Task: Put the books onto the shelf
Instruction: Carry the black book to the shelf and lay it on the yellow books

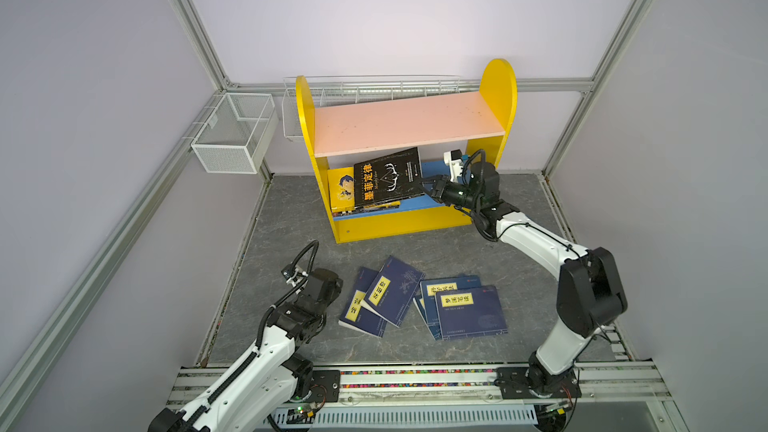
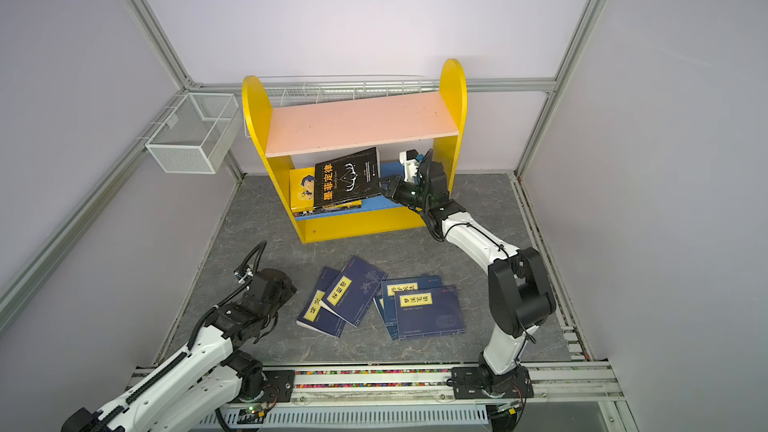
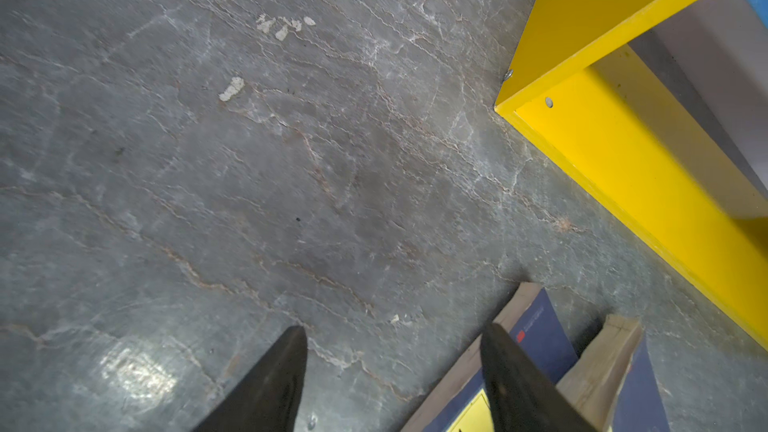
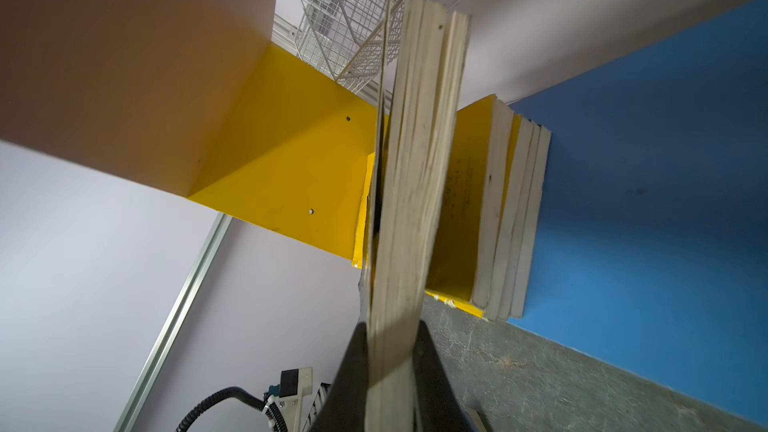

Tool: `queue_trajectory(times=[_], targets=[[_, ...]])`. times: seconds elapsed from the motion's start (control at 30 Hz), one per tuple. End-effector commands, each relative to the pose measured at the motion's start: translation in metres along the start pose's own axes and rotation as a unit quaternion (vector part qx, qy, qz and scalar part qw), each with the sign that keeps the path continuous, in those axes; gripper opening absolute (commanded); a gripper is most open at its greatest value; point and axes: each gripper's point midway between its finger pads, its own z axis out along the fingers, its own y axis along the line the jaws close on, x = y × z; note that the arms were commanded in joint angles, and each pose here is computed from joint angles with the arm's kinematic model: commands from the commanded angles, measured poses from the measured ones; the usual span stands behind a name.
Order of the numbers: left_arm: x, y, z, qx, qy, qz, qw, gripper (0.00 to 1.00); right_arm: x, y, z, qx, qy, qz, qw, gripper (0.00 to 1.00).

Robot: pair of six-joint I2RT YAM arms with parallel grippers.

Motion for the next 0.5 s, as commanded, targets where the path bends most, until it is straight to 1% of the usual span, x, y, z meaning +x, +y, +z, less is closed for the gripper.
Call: queue_trajectory(times=[0.0,0.23,0.4,0.47], targets=[[-0.013,-0.009,-0.007,0.008,-0.016,0.0,1.0,0.67,-0.013,0.025,0.016,-0.035,-0.01,-0.005,0.999,0.07],[-0.014,-0.005,-0.009,0.002,-0.019,0.011,1.0,0.67,0.004,0.007,0.052,-0.028,0.025,0.027,0.999,0.07],[-0.014,-0.001,-0.009,-0.007,-0.019,0.019,1.0,0.67,0.012,0.004,0.067,-0.035,0.046,0.038,0.998,0.08],[-0.018,-0.003,-0.014,0.002,-0.026,0.014,1.0,0.67,0.015,0.001,0.071,-0.032,0.054,0.041,0.997,0.08]])
